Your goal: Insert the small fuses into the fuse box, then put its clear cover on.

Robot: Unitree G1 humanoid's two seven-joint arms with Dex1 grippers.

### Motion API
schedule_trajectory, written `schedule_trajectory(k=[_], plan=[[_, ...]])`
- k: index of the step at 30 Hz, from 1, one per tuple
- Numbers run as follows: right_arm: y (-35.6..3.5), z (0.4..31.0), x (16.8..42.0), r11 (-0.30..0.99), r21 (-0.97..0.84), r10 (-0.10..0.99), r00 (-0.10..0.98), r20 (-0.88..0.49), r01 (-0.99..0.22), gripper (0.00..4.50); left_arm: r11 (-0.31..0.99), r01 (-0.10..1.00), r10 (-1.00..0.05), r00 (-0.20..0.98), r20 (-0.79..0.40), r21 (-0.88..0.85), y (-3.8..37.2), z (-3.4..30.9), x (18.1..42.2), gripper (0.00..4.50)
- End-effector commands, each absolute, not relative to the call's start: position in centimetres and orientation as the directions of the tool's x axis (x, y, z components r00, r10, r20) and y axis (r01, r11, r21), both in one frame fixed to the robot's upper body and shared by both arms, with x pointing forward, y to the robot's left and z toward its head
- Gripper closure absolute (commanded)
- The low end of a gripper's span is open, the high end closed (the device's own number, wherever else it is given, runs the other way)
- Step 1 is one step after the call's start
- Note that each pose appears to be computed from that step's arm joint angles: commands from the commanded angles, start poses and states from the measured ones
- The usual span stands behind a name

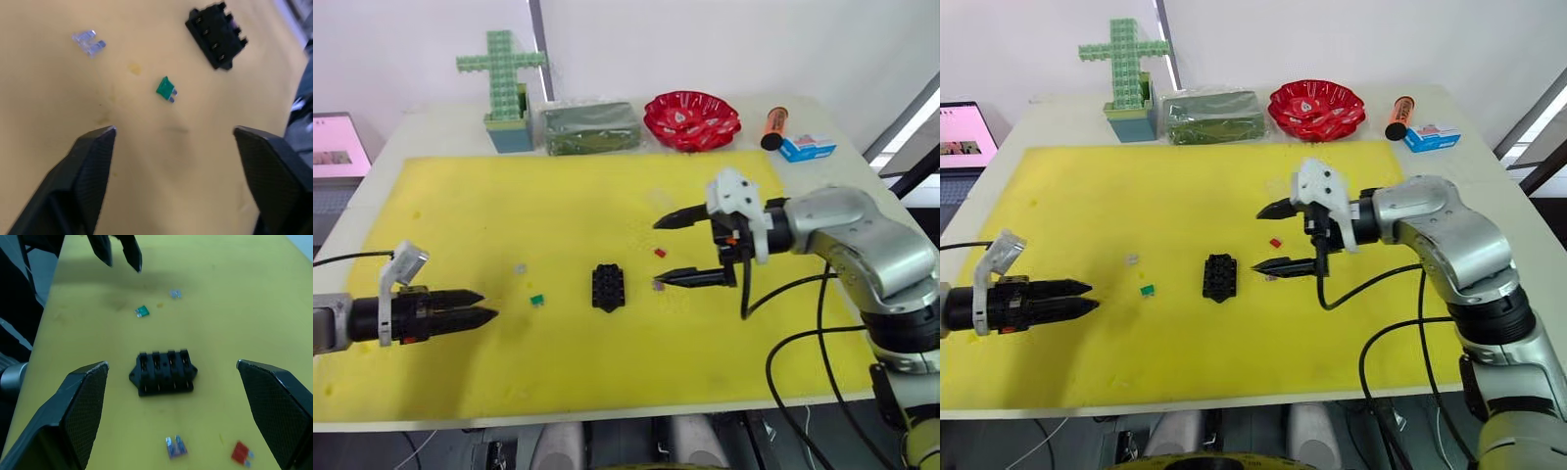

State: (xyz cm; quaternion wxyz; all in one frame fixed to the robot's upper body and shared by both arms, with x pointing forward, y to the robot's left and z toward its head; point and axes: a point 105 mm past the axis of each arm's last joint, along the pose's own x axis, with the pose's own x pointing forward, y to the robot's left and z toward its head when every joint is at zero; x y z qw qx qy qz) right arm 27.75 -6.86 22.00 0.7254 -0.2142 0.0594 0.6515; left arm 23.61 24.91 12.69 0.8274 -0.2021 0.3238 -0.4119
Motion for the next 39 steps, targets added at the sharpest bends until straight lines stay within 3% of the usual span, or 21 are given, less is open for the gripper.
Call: schedule_trajectory(k=[1,5,11,39], plan=[[-5.4,22.6,27.2,0.019,-0.290,0.925,0.127,-0.358,-0.957,0.00,0.529,0.414,-0.821,0.473,-0.321,-0.741,24.0,12.0,24.0,0.84],[-4.8,22.2,26.9,0.005,-0.288,0.926,0.113,-0.361,-0.958,0.00,0.445,0.324,-0.832,0.494,-0.252,-0.835,23.0,11.9,24.4,0.84],[-4.4,21.3,26.4,-0.013,-0.272,0.916,0.098,-0.389,-0.962,0.00,0.433,0.245,-0.833,0.478,-0.281,-0.867,22.5,10.4,23.6,0.84],[-4.4,20.9,26.4,0.004,-0.285,0.910,0.122,-0.397,-0.958,0.00,0.425,0.207,-0.827,0.484,-0.286,-0.881,19.3,8.4,25.0,0.84]])
